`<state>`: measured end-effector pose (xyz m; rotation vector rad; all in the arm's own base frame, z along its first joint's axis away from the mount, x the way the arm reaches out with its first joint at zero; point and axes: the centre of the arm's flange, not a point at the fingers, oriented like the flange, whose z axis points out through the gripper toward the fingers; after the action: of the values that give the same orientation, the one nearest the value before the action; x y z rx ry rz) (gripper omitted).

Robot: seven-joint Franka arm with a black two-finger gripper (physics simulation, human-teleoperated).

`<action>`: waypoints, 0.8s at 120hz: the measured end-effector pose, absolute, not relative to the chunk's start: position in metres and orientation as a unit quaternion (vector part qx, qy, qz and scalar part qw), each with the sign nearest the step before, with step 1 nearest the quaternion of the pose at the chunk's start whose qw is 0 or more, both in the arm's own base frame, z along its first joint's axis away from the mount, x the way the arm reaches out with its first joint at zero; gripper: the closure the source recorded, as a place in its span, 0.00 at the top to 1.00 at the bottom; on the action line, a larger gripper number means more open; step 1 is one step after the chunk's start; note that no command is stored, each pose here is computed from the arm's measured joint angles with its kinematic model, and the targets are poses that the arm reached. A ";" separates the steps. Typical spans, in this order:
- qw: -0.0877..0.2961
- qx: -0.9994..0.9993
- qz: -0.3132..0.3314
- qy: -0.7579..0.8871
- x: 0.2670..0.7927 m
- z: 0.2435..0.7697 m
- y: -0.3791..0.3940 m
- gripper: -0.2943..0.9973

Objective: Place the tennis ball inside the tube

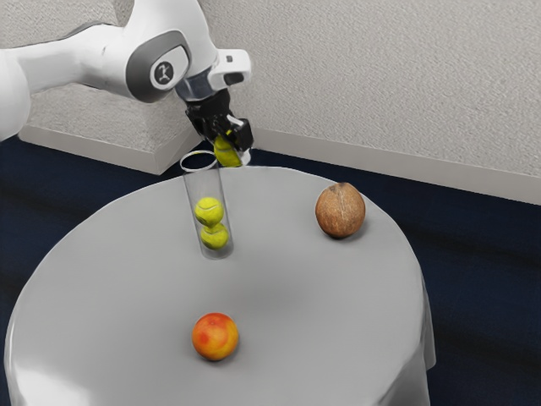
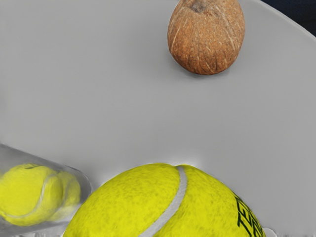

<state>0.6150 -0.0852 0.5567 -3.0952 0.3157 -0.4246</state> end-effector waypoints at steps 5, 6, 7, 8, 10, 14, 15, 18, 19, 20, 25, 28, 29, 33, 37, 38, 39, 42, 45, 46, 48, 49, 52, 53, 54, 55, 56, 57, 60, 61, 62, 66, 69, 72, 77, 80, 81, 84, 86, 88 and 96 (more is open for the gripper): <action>0.005 -0.987 -0.131 0.096 0.616 0.564 -0.078 0.45; 0.006 -0.987 -0.130 0.096 0.616 0.565 -0.077 0.45; 0.007 -0.987 -0.128 0.094 0.617 0.566 -0.075 0.45; 0.008 -0.987 -0.127 0.093 0.617 0.567 -0.073 0.45; 0.009 -0.988 -0.125 0.091 0.618 0.568 -0.070 0.45; 0.013 -0.989 -0.122 0.088 0.621 0.571 -0.063 0.45; 0.015 -0.989 -0.121 0.087 0.622 0.571 -0.062 0.45; 0.018 -0.989 -0.118 0.085 0.624 0.572 -0.057 0.44; 0.019 -0.989 -0.117 0.085 0.624 0.572 -0.056 0.44; 0.020 -0.989 -0.116 0.084 0.625 0.573 -0.054 0.44; 0.023 -0.990 -0.111 0.081 0.630 0.571 -0.047 0.44; 0.025 -0.991 -0.109 0.079 0.632 0.570 -0.042 0.44; 0.025 -0.991 -0.108 0.079 0.633 0.571 -0.041 0.44; 0.027 -0.991 -0.108 0.076 0.635 0.573 -0.034 0.44; 0.029 -0.991 -0.109 0.073 0.637 0.577 -0.028 0.44; 0.029 -0.991 -0.109 0.072 0.637 0.577 -0.026 0.44; 0.029 -0.991 -0.109 0.071 0.638 0.577 -0.025 0.44; 0.030 -0.991 -0.107 0.070 0.639 0.577 -0.021 0.44; 0.030 -0.992 -0.105 0.068 0.643 0.574 -0.017 0.44; 0.030 -0.992 -0.104 0.067 0.644 0.573 -0.015 0.44; 0.029 -0.992 -0.102 0.066 0.647 0.571 -0.012 0.44; 0.029 -0.992 -0.101 0.065 0.649 0.570 -0.010 0.44; 0.029 -0.993 -0.100 0.062 0.653 0.567 -0.004 0.44; 0.028 -0.993 -0.099 0.060 0.655 0.566 -0.002 0.44; 0.028 -0.993 -0.098 0.059 0.656 0.565 0.000 0.44; 0.028 -0.993 -0.098 0.058 0.657 0.564 0.002 0.44; 0.028 -0.993 -0.097 0.058 0.658 0.563 0.003 0.44; 0.028 -0.993 -0.096 0.057 0.659 0.562 0.005 0.44; 0.028 -0.994 -0.093 0.055 0.662 0.558 0.009 0.44; 0.027 -0.994 -0.092 0.055 0.663 0.556 0.010 0.44; 0.027 -0.994 -0.090 0.054 0.664 0.554 0.011 0.44; 0.026 -0.995 -0.086 0.052 0.668 0.548 0.017 0.45; 0.025 -0.995 -0.083 0.050 0.671 0.545 0.020 0.44; 0.025 -0.995 -0.081 0.048 0.673 0.542 0.024 0.45; 0.024 -0.996 -0.078 0.046 0.677 0.536 0.029 0.45; 0.023 -0.996 -0.075 0.046 0.679 0.532 0.031 0.45; 0.023 -0.996 -0.075 0.045 0.680 0.531 0.032 0.45; 0.022 -0.996 -0.073 0.045 0.681 0.529 0.033 0.45; 0.022 -0.996 -0.073 0.045 0.682 0.528 0.034 0.45; 0.022 -0.996 -0.072 0.045 0.683 0.527 0.035 0.45; 0.021 -0.996 -0.068 0.046 0.686 0.521 0.037 0.45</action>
<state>0.6860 0.0371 0.5207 -3.0895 0.1415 -0.2096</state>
